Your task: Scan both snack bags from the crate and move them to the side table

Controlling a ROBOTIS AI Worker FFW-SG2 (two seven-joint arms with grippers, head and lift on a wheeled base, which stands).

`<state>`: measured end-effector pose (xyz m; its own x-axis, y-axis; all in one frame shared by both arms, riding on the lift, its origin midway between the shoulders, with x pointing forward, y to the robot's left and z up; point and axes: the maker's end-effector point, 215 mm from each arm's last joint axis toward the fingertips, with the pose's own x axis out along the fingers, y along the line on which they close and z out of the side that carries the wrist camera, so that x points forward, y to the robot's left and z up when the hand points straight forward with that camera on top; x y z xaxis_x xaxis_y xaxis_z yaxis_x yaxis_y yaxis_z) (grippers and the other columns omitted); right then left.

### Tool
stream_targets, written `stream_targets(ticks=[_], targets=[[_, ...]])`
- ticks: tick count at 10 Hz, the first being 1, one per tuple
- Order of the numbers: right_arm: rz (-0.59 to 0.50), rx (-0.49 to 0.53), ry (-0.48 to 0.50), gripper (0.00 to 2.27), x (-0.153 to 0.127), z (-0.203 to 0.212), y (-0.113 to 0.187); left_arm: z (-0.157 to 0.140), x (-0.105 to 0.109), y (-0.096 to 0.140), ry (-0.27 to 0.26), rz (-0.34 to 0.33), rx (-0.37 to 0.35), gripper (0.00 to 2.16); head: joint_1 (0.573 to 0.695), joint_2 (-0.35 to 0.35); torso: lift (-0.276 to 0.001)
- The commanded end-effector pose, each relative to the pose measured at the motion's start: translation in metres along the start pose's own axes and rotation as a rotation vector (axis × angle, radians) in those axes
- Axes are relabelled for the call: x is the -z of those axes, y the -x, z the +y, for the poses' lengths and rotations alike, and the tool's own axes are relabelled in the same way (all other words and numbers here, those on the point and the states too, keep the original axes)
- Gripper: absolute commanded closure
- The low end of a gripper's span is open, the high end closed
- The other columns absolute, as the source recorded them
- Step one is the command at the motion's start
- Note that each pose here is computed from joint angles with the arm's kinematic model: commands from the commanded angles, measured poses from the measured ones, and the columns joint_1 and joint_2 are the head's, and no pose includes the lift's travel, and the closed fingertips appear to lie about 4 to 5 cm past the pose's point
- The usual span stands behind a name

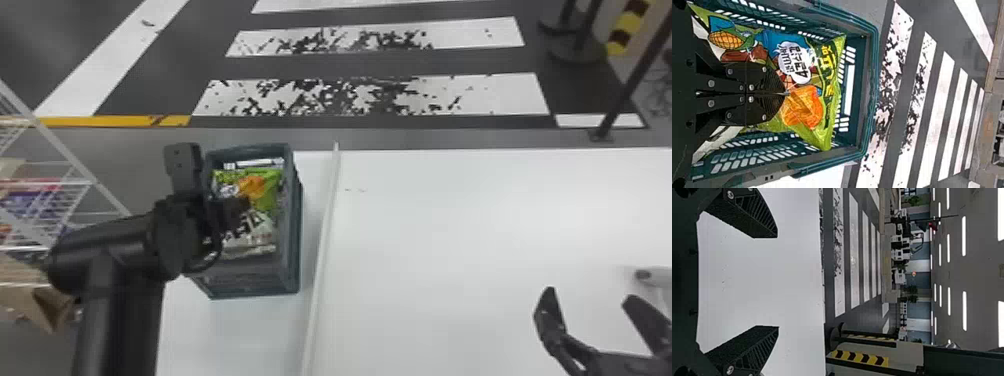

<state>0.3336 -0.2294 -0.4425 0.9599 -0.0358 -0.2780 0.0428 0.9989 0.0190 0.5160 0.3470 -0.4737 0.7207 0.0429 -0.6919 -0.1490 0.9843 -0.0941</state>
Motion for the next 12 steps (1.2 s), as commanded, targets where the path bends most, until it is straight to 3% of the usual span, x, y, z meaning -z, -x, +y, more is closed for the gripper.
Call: stream_targets(ticks=[1,7,12], targets=[[-0.001,0.003,0.000,0.10,-0.001,-0.002,0.000,-0.001,-0.006,0.004,-0.004,-0.014,-0.001,1.61,0.695,0.156,-0.029],[0.000,0.006,-0.003,0.10,-0.001,-0.003,0.001,0.007,-0.010,0.017,-0.028,-0.034,-0.049,1.62,0.695,0.162,-0.029],[0.000,0.004,-0.006,0.10,-0.001,-0.004,0.002,0.000,-0.032,0.040,-0.035,-0.091,-0.038,1.62,0.695,0.156,-0.029]])
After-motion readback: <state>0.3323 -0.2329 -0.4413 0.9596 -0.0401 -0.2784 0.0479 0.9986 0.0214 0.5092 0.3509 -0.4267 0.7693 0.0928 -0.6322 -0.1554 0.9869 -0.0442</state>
